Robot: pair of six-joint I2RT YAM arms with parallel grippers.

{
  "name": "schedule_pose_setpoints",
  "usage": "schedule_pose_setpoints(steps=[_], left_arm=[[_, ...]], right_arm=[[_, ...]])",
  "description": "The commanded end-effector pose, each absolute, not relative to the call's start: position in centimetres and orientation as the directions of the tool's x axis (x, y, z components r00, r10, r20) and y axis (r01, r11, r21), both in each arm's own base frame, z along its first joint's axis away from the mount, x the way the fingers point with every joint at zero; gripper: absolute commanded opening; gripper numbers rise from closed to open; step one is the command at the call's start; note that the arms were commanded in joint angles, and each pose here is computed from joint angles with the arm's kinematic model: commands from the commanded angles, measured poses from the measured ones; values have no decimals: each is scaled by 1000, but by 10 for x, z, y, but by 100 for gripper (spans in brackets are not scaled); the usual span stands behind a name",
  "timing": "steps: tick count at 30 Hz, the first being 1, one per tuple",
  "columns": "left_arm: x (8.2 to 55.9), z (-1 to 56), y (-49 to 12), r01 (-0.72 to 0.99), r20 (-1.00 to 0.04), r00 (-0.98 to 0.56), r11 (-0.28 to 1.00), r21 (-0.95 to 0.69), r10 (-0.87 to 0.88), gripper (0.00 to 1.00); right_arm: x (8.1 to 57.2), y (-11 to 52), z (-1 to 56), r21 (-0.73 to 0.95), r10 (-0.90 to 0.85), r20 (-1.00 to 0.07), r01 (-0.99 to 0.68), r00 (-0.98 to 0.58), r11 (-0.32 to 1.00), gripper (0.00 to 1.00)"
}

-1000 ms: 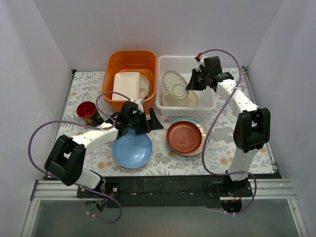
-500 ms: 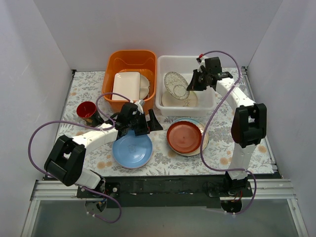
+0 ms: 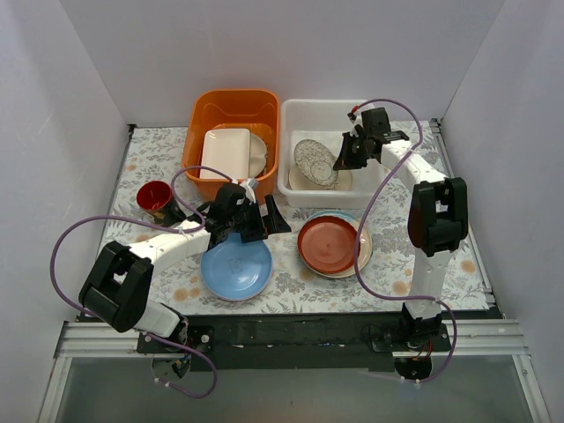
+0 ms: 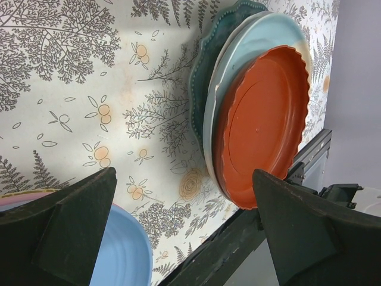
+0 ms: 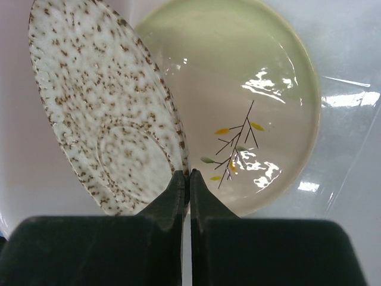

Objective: Place the plates into the plastic bin on the countertop
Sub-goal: Place the plate in the plastic bin.

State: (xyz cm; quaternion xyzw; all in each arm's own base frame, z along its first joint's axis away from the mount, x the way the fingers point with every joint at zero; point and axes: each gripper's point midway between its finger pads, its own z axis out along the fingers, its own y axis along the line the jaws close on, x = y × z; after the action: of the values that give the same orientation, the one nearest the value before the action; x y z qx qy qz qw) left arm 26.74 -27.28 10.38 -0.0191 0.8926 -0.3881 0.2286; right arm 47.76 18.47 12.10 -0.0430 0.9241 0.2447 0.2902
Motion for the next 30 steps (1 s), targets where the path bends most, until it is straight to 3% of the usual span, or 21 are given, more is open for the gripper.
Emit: schedule_pose_setpoints(steps=[1, 30], left_arm=[[266, 117, -274, 174, -416, -883, 673, -719, -216, 98], [268, 123, -276, 191, -422, -884, 666, -721, -204, 98]], right_arm=[[490, 189, 143, 436, 67, -618, -270, -783, 858, 1], [467, 182, 84, 416, 4, -498, -234, -867, 878, 3]])
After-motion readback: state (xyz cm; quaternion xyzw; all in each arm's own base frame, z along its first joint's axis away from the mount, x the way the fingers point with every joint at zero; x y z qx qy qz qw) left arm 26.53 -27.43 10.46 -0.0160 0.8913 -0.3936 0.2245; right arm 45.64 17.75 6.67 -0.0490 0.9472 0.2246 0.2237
